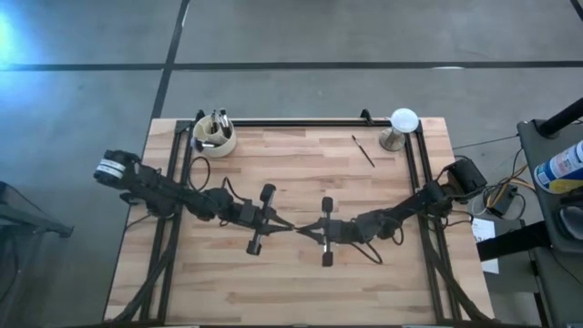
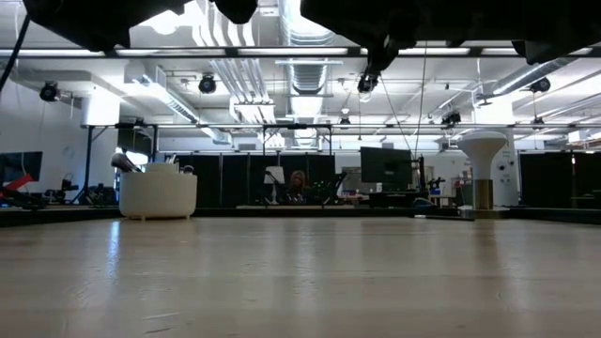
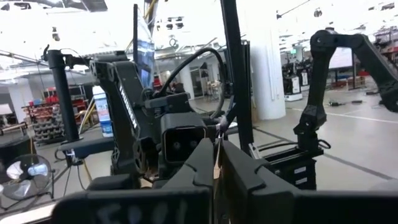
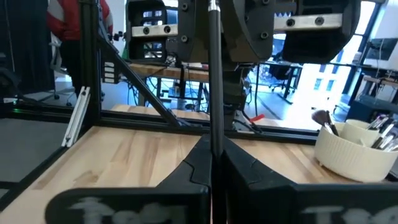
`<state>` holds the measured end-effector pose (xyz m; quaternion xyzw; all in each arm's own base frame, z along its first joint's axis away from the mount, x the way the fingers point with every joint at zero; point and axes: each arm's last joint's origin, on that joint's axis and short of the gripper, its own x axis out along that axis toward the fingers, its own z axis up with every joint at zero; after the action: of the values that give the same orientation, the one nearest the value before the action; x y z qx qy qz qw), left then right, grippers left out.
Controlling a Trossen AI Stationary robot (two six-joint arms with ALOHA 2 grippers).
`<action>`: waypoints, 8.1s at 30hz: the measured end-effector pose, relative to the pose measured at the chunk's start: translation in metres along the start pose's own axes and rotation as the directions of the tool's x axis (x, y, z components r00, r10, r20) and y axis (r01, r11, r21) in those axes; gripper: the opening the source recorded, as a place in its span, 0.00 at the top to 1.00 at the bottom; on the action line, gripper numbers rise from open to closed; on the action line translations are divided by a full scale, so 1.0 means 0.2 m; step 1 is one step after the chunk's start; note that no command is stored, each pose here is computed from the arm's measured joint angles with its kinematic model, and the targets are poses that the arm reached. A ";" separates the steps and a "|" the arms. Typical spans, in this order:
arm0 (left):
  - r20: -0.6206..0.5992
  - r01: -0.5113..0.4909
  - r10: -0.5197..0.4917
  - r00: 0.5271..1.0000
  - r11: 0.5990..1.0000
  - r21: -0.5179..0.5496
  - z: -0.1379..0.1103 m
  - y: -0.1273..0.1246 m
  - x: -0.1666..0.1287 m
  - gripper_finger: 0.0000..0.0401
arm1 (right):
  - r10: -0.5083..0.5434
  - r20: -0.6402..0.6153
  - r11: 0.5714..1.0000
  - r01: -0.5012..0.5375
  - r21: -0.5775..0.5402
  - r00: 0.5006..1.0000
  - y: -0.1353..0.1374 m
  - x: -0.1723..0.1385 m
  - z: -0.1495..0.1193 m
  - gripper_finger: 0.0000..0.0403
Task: Put items in baskets/containers
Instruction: Put the eyeshadow brush into the organizer, then put the brow brush into the organizer
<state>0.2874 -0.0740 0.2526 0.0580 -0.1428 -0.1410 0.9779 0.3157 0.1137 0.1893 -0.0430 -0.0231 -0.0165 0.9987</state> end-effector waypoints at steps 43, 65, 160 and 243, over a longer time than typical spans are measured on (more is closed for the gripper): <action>-0.256 -0.898 0.962 0.090 0.190 0.397 0.17 0.53 -0.69 0.99 | -0.182 -0.199 0.983 0.177 -0.045 0.963 -0.02 -0.02 -0.10 0.96; -0.331 -0.950 0.936 -0.117 -0.008 0.313 0.23 0.77 -0.97 0.99 | -0.181 -0.199 0.983 0.175 -0.047 0.963 -0.02 -0.02 -0.10 0.97; -0.425 -0.562 0.493 0.759 0.826 -0.046 -0.43 0.41 -0.83 1.00 | -0.592 -0.786 0.399 0.912 -0.095 0.177 -1.22 -0.63 -0.43 0.67; 0.023 -0.219 0.225 0.974 0.964 -0.149 -0.23 0.31 -0.22 0.99 | -0.201 -0.128 0.969 0.216 0.122 0.971 -0.22 -0.05 -0.10 0.87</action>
<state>0.2760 0.0006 0.2075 -0.0326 -0.1572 -0.0416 0.9861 0.3057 0.0687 0.1736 0.0285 0.0287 -0.1225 0.9917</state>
